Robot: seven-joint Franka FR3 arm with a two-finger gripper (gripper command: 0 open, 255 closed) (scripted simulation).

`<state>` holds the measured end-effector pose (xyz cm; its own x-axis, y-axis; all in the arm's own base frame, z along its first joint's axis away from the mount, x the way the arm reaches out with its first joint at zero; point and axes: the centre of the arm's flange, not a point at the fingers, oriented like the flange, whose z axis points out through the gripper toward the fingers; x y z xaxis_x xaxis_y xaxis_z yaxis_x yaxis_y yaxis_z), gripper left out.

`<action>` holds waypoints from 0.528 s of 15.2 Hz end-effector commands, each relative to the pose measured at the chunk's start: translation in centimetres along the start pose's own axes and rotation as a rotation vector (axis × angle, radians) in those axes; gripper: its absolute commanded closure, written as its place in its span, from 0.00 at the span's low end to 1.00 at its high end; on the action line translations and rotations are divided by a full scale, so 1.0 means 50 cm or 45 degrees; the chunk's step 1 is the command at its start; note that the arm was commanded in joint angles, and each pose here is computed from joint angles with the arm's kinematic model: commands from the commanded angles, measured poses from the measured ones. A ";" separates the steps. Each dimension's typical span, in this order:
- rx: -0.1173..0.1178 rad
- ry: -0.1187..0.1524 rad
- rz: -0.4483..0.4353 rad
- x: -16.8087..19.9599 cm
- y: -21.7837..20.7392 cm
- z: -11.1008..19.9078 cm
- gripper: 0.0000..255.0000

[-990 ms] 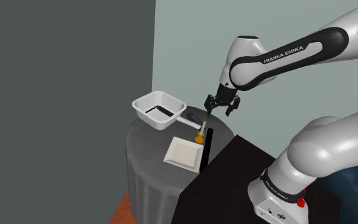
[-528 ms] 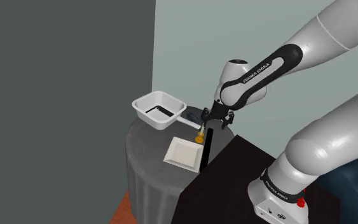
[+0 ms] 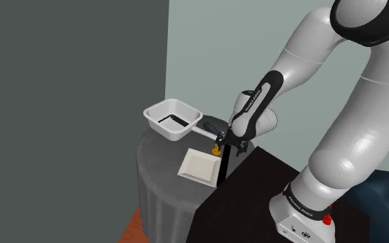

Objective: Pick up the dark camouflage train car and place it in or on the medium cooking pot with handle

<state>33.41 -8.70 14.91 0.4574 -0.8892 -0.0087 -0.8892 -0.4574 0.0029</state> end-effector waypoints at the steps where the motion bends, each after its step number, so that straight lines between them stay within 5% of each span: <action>1: 0.002 0.001 0.034 0.010 -0.002 0.031 0.00; 8: 0.002 0.001 0.034 0.010 -0.002 0.100 0.00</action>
<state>33.77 -9.09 10.32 0.4337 -0.9010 -0.0085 -0.9011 -0.4337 0.0024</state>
